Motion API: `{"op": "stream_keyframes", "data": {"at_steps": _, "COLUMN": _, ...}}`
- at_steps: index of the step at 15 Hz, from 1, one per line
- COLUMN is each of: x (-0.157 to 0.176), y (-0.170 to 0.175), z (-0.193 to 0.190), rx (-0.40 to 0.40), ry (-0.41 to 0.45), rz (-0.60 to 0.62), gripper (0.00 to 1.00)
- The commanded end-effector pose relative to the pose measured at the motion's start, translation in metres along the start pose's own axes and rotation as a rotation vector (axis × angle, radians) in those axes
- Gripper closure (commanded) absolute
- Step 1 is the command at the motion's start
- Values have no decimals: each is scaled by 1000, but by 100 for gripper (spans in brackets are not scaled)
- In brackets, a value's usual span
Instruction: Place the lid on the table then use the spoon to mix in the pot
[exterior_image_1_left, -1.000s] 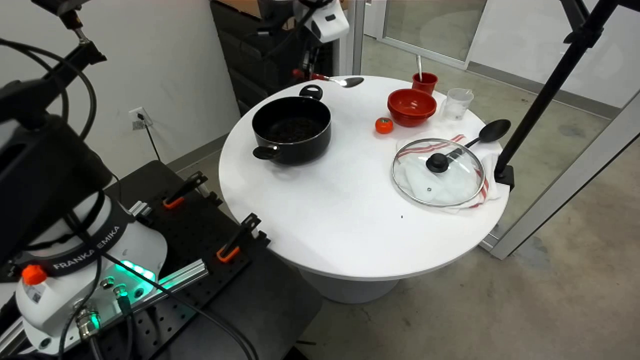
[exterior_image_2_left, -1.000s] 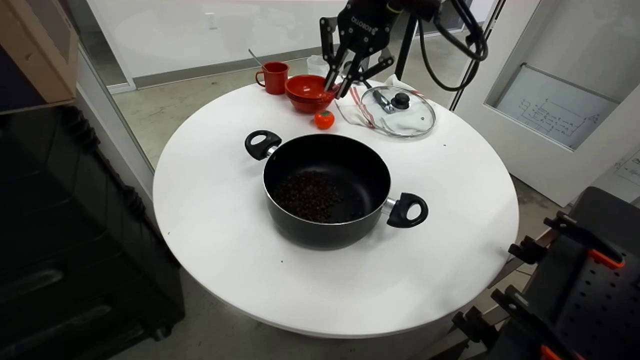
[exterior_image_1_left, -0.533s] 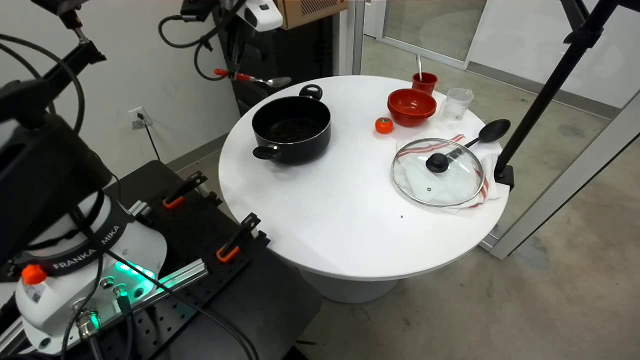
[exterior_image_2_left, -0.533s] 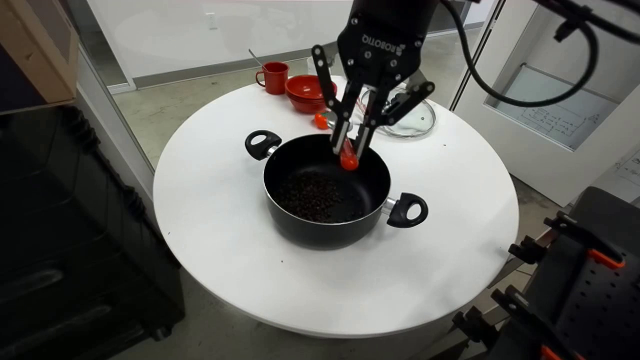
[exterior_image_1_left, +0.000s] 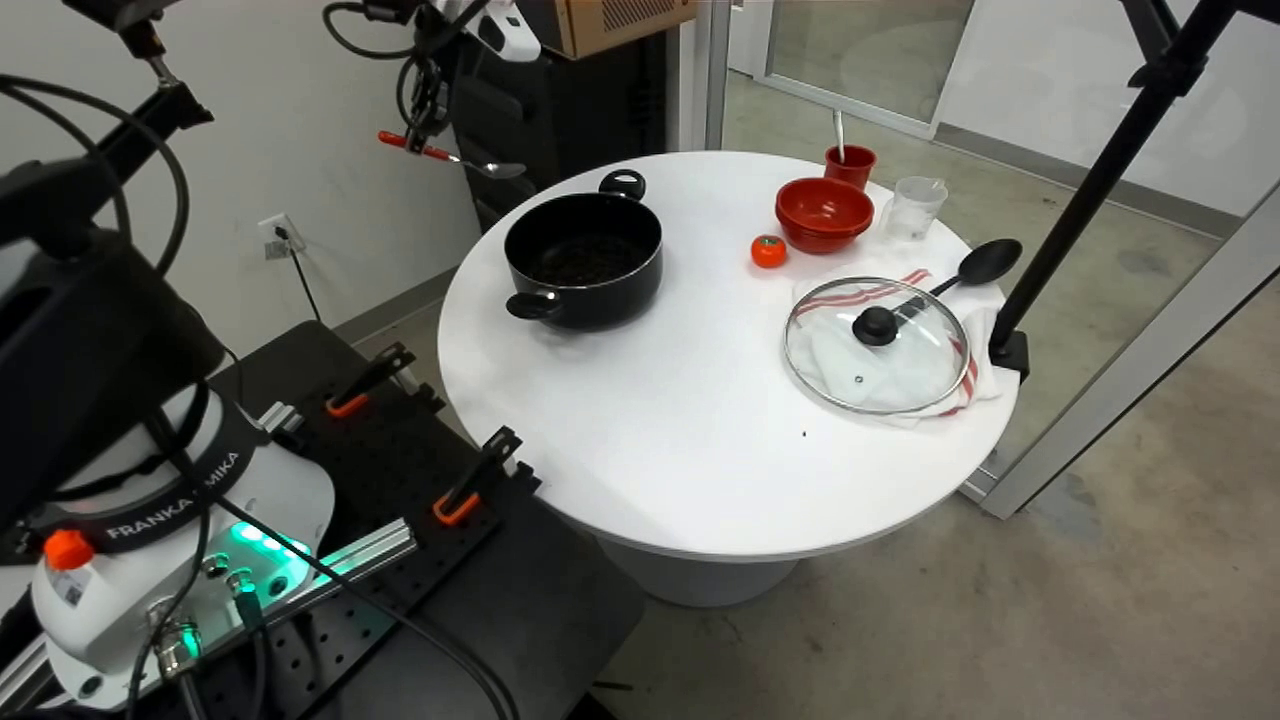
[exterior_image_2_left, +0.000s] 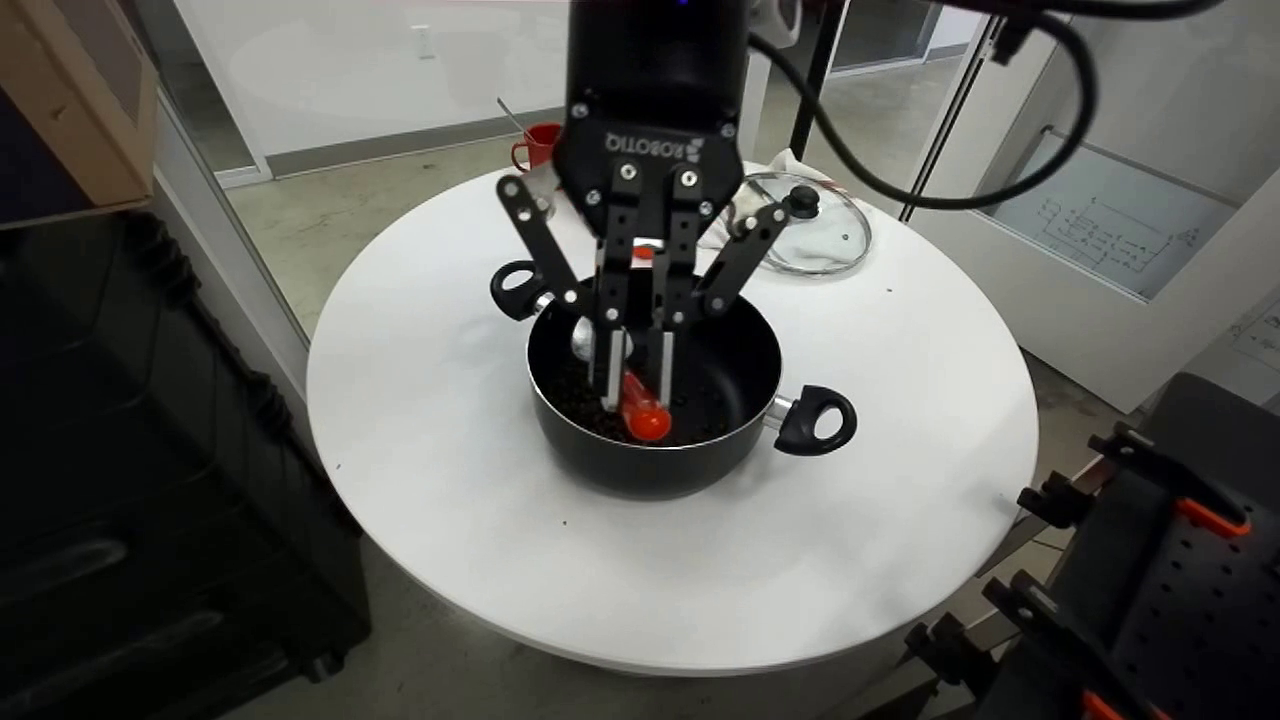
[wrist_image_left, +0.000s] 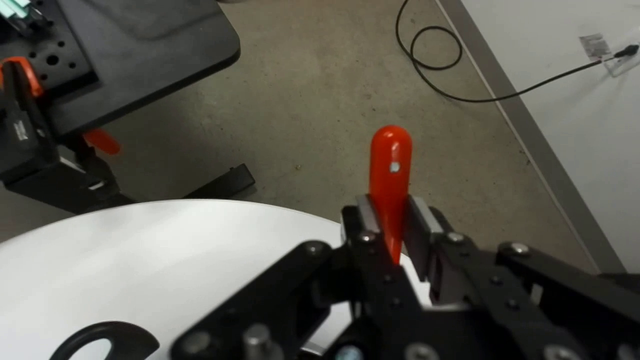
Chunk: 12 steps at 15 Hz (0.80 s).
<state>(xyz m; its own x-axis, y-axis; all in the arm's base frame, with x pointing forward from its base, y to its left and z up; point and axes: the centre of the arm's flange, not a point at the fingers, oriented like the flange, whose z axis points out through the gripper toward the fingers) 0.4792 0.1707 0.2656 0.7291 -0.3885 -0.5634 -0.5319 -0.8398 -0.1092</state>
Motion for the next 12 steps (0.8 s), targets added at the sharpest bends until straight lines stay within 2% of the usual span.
{"op": "stream_keyframes", "data": {"at_steps": 1, "x": 57, "y": -66, "z": -7, "rx": -63, "ry": -121, "rz": -30, "gripper": 95}}
{"op": "stream_keyframes", "data": {"at_steps": 6, "x": 100, "y": -110, "z": 3, "rx": -143, "ry": -208, "rz": 42, "gripper": 95}}
{"op": "stream_keyframes", "data": {"at_steps": 9, "x": 103, "y": -140, "z": 4, "rx": -205, "ry": -258, "rz": 40, "gripper": 95}}
{"op": "stream_keyframes", "data": {"at_steps": 12, "x": 102, "y": -168, "z": -8, "rx": -270, "ry": -244, "rz": 8, "gripper": 95}}
